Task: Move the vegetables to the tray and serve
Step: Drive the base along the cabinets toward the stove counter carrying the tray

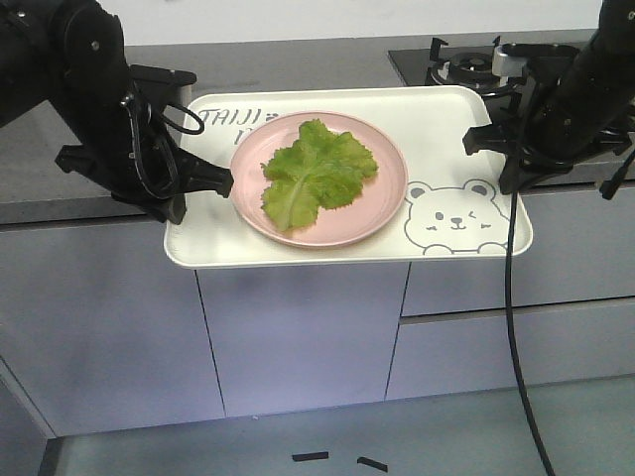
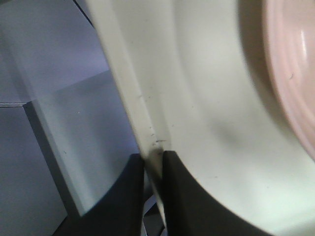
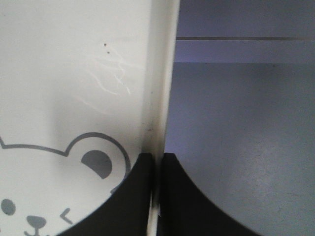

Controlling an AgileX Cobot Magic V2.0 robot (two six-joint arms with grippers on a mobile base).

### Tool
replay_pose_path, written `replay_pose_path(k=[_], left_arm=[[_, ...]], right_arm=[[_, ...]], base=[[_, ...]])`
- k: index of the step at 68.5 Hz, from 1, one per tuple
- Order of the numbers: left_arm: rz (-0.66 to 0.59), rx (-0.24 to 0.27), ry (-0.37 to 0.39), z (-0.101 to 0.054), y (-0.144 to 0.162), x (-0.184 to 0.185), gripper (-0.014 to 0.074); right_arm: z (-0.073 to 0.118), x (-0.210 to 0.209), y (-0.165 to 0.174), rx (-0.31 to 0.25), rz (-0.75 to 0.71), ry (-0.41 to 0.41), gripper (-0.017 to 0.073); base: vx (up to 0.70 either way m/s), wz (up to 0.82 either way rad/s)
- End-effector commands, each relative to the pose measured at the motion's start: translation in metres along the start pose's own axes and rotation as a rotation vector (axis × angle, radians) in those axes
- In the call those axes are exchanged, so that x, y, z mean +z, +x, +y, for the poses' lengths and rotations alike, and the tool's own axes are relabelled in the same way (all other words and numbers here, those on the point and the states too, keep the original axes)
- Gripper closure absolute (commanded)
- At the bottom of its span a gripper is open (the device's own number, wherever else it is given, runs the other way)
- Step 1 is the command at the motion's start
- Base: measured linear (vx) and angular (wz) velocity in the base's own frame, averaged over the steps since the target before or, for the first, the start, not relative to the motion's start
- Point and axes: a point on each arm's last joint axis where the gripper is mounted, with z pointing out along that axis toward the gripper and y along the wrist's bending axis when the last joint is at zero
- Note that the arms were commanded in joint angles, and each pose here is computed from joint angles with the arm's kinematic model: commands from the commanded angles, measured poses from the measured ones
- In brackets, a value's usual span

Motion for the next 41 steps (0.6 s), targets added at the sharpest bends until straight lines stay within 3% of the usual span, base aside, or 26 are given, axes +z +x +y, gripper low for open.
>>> replay_pose_path(k=[1, 41], left_arm=[[-0.121, 0.027, 0.073, -0.0094, -0.0008, -0.0342, 0.0599], [-0.121, 0.027, 0.073, -0.0094, -0.0008, -0.0342, 0.0599]], right_arm=[[0.0102, -0.0346, 0.0013, -0.025, -0.079, -0.05, 0.0565], [0.0102, -0.0346, 0.0013, -0.025, -0.079, -0.05, 0.0565]], base=[[0.09, 0.02], [0.11, 0.02]])
